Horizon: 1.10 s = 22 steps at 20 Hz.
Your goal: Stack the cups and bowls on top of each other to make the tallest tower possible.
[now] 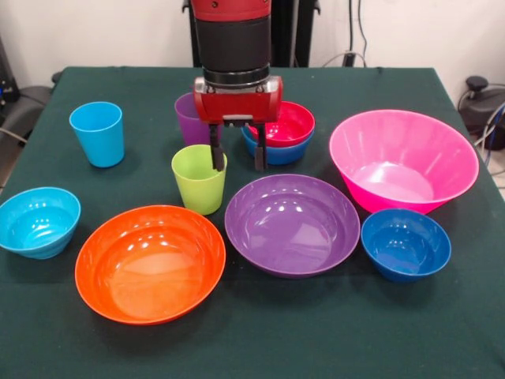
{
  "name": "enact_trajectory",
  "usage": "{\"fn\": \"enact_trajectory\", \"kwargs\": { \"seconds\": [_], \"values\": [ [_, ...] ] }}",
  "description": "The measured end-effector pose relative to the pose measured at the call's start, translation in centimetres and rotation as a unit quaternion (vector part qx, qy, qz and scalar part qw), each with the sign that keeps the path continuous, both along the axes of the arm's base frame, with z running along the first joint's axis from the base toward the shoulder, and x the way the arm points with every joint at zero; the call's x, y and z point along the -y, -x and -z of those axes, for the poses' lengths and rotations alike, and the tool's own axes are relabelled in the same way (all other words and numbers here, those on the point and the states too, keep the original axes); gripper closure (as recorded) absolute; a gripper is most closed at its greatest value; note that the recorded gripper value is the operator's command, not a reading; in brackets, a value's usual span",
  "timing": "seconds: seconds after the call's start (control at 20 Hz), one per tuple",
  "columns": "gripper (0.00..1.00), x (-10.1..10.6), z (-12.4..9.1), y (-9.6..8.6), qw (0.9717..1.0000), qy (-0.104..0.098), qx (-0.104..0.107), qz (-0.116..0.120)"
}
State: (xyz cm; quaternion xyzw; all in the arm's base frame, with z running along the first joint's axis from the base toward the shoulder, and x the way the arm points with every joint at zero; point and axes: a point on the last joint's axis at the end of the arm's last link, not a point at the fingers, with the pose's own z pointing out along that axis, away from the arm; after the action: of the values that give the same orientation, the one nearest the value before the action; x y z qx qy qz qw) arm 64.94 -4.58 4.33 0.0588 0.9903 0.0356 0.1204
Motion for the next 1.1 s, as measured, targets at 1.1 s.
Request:
{"fn": "enact_trajectory", "kwargs": {
  "seconds": [1.1],
  "values": [
    [0.00,2.3,-1.3,0.0,0.9998,0.014,0.001,0.015]
  ]
}}
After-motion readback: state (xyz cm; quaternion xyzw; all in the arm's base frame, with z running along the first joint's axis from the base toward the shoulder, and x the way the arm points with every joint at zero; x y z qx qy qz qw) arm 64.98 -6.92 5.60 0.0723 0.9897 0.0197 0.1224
